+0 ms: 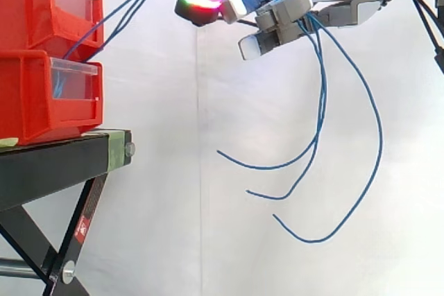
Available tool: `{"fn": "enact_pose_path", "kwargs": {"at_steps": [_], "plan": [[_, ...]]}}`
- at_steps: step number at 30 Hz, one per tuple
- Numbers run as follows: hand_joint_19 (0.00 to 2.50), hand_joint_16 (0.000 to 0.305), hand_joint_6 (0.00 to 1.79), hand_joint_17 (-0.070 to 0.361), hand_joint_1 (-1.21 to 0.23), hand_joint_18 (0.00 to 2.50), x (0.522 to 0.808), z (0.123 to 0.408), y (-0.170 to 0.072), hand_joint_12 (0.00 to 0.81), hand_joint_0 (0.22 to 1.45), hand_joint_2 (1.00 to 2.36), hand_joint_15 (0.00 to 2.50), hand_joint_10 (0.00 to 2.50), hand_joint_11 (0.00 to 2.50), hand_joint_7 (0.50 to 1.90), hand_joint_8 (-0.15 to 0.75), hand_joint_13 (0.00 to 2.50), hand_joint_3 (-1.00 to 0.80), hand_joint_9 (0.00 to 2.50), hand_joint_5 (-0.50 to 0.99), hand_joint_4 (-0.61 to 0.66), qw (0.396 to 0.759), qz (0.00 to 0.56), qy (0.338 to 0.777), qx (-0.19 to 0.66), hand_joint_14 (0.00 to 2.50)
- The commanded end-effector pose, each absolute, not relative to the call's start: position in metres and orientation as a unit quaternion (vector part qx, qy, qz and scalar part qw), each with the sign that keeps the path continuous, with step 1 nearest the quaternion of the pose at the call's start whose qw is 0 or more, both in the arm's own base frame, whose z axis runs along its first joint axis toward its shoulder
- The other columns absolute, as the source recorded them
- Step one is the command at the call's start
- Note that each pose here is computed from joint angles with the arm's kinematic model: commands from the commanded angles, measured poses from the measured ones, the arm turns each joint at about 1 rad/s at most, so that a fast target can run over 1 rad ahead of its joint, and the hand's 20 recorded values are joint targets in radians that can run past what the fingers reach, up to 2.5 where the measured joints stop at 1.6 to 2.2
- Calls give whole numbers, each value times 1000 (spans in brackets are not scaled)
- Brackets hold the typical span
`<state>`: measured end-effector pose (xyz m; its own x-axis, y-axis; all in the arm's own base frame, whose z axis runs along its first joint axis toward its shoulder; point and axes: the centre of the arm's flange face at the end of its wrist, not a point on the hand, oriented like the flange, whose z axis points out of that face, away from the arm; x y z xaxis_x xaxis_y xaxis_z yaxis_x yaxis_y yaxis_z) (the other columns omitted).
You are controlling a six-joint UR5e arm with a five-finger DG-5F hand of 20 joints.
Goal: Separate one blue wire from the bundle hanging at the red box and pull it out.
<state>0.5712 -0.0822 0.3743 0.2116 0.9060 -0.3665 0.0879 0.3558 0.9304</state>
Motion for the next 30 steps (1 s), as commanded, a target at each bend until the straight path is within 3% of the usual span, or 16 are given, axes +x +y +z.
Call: {"fn": "enact_pose_path", "kwargs": {"at_steps": [1, 4, 16, 25, 30], "plan": [[837, 45, 697, 102, -657, 715, 571, 374, -82, 299, 585, 1013, 1724, 23, 1107, 1101, 346, 1300, -345, 1001, -191, 245, 625, 327, 537, 462, 360], [836, 46, 719, 104, -723, 720, 571, 374, -83, 301, 602, 1019, 1760, 20, 1114, 1107, 344, 1308, -253, 992, -199, 240, 625, 327, 537, 463, 298], [829, 46, 799, 103, -747, 753, 571, 374, -83, 294, 658, 1026, 1784, 19, 1103, 978, 345, 1355, -190, 1021, -211, 227, 625, 327, 537, 463, 242], [839, 44, 802, 99, -768, 757, 571, 374, -83, 294, 708, 1034, 1799, 21, 1131, 979, 343, 1365, -57, 1042, -209, 226, 626, 327, 536, 463, 256], [786, 44, 794, 100, -920, 693, 571, 374, -83, 303, 707, 1030, 1856, 21, 1096, 1017, 313, 1277, -124, 887, -232, 214, 626, 326, 536, 463, 169]]}}
